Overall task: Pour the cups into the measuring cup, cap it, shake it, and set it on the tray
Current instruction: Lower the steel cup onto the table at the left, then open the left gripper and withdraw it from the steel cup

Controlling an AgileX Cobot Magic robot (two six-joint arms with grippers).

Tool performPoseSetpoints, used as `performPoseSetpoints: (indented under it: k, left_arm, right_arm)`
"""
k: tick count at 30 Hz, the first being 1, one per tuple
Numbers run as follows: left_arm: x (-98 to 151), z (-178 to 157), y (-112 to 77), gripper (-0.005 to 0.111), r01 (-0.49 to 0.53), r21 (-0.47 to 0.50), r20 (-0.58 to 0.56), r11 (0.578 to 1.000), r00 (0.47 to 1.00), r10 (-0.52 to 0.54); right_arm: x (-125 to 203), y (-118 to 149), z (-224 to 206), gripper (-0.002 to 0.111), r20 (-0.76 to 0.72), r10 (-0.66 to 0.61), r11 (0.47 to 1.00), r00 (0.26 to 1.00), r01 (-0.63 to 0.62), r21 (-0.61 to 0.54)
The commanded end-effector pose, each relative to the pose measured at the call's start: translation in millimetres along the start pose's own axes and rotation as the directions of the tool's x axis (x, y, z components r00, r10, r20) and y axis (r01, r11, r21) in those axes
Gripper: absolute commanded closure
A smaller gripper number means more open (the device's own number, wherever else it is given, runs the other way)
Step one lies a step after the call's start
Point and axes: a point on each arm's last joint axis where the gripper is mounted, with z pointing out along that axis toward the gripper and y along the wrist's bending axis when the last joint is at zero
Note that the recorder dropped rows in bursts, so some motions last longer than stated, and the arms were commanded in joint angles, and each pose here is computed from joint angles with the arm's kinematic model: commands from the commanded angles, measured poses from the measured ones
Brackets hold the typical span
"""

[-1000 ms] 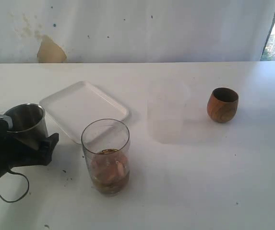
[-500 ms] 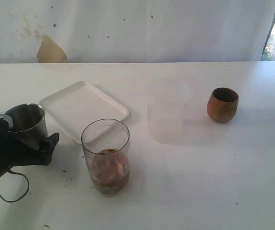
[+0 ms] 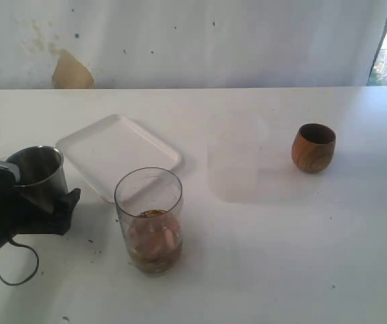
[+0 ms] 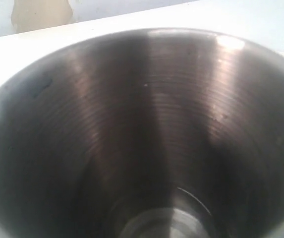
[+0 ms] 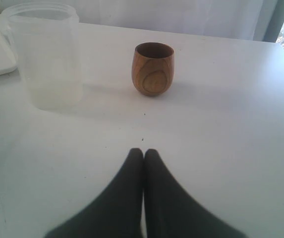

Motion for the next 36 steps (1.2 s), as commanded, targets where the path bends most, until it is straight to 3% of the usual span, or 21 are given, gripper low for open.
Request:
performPoseSetpoints:
  k: [1,18,36]
  left_arm:
    - [0,0,1.0,0.001,-0.006,-0.014,-0.001,1.0,1.0,0.006]
    - [14,-31,-1.0,0.002,-0.002,-0.013,-0.058,1.0,0.998,0.001]
    - [-21,-86,0.4,0.002,0.037,-0.025,0.125,0.999,0.992,-0.033]
  right_arm:
    - [1,0,0,0.108,0.006,0.006,1.0,1.0,-0.006,0.003]
    - [1,0,0,0.108,0.006,0.006,1.0,1.0,-0.006,0.003]
    - [1,0,0,0.108,0.006,0.019,1.0,1.0,-0.019,0.003]
